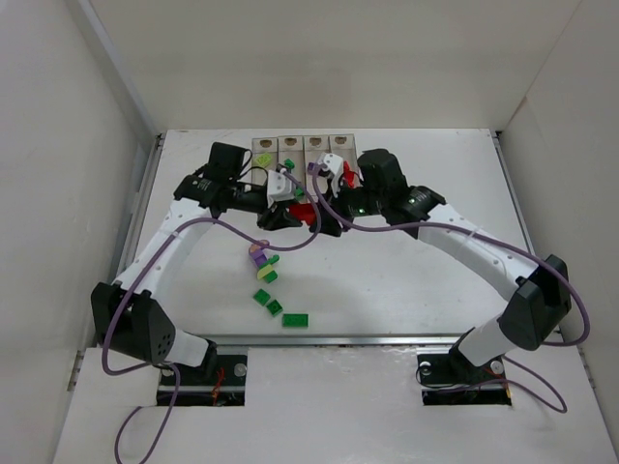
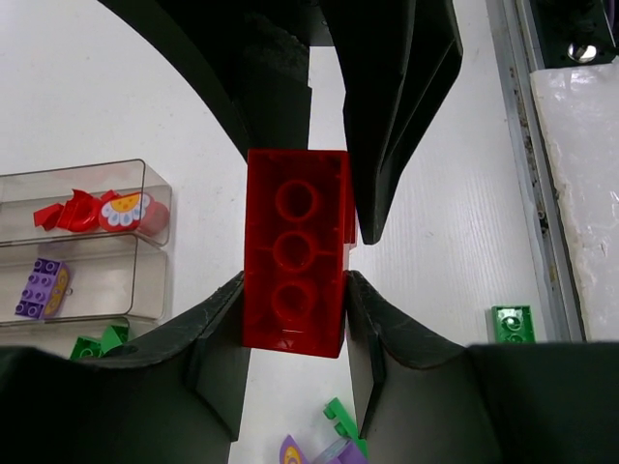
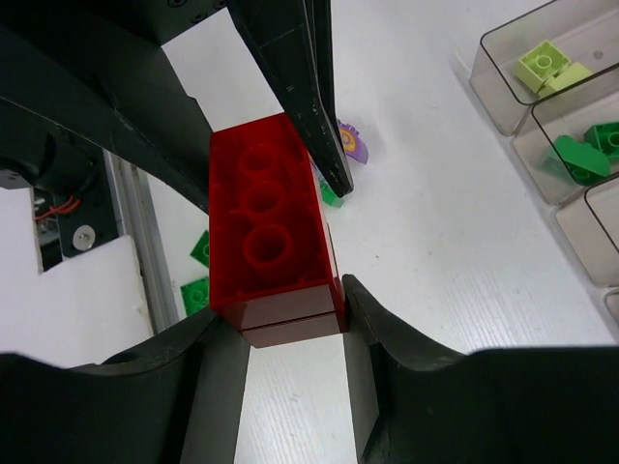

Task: Sort the legos into containers by color

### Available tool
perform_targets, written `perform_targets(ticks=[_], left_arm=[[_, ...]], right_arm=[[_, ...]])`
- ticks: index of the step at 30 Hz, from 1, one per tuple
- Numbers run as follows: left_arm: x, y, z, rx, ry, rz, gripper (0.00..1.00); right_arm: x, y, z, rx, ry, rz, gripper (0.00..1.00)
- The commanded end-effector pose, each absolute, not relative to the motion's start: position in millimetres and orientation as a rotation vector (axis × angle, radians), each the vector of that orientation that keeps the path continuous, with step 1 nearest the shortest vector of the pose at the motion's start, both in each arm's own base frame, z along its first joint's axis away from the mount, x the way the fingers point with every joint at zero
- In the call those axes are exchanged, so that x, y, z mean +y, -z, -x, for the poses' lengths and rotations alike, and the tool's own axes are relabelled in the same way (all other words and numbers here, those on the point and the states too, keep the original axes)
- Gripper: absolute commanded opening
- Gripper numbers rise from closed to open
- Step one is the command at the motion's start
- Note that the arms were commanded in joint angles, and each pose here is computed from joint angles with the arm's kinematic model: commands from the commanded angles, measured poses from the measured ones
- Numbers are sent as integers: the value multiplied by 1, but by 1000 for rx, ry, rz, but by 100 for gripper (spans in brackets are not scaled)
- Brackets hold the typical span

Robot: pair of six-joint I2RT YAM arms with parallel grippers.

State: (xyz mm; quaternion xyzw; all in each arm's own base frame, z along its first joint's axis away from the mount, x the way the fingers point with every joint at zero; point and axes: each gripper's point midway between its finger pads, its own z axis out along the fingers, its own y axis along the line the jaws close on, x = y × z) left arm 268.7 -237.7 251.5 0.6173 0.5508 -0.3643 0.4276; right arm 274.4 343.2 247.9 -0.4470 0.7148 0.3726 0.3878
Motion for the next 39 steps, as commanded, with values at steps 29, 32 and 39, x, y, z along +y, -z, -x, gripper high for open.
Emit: perform_targets(ticks=[29,32,39], left_arm=[[-180,-271,-398,1700,593,-772,0],[-184,-258,-401,1722,600,-789,0],[-190,-250,-420,1741,593,-786,0]], right_arm=[[239,-160,-528,2215,-246,148,2],[240,-146,-550,2219,-190,123,6],[251,-146,-570,2178,-222,107,41]])
